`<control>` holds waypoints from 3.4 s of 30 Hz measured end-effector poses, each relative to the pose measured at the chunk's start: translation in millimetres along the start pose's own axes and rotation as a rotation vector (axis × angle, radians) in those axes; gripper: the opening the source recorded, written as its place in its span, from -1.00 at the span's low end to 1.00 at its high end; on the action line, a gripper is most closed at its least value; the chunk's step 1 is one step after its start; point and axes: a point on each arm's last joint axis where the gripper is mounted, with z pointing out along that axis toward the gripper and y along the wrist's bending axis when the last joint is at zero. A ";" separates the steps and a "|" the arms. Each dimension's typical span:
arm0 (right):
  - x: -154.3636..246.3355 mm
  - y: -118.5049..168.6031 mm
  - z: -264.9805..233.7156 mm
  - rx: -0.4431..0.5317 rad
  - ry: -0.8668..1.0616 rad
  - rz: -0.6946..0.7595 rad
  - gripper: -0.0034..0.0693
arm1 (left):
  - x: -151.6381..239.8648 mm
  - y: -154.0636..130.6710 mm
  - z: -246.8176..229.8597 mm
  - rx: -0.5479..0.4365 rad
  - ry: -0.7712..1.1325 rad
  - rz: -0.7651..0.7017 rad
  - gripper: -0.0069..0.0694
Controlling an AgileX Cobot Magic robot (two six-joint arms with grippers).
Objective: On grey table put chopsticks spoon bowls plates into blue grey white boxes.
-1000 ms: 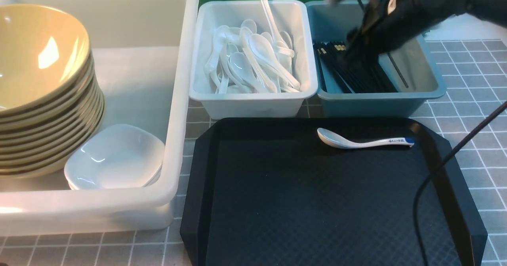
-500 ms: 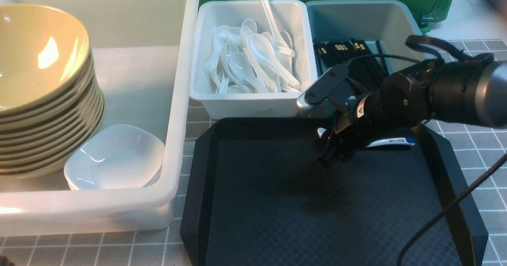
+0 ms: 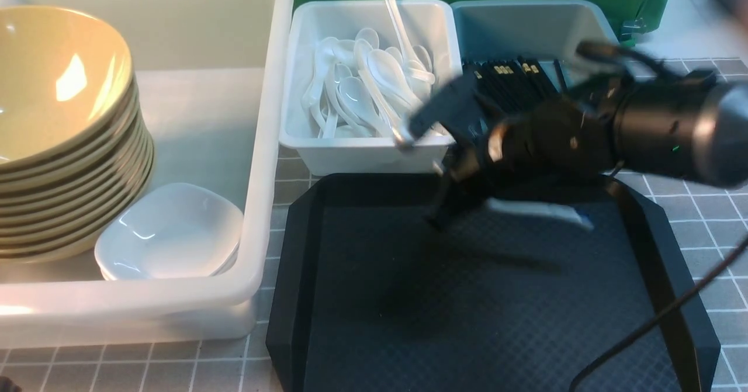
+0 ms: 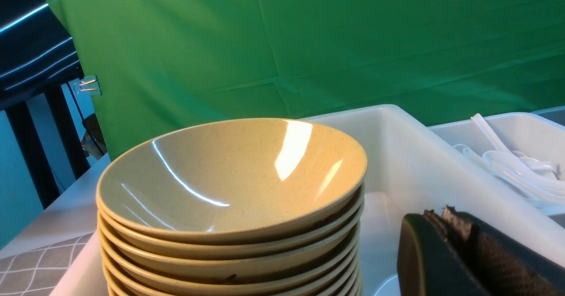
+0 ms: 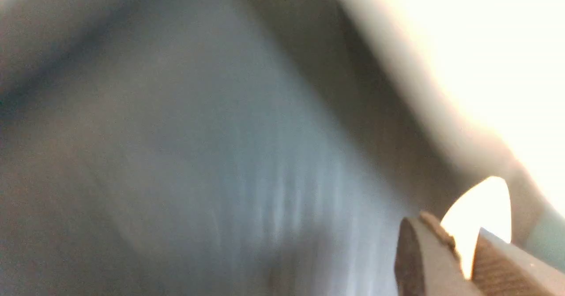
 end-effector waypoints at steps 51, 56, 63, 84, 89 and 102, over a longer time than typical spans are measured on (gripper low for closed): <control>217.1 65.9 -241.9 0.263 -0.874 0.047 -0.80 | 6.3 -3.4 -0.3 0.037 0.069 0.000 -0.84; 219.8 66.8 -244.6 0.271 -0.897 0.044 -0.80 | 6.4 -3.5 -0.3 0.038 0.070 0.000 -0.84; 224.7 67.2 -239.5 0.282 -0.909 0.061 -0.79 | 6.7 -3.6 -0.3 0.040 0.073 0.000 -0.84; 291.3 57.1 -211.7 0.657 -0.324 0.440 -0.76 | 7.4 -3.9 -0.3 0.042 0.078 0.000 -0.84; 291.4 57.7 -211.2 0.644 -0.325 0.450 -0.74 | 7.6 -4.0 -0.3 0.043 0.080 0.000 -0.84; 291.4 57.7 -211.2 0.644 -0.326 0.451 -0.71 | 7.6 -4.0 -0.3 0.043 0.080 0.000 -0.84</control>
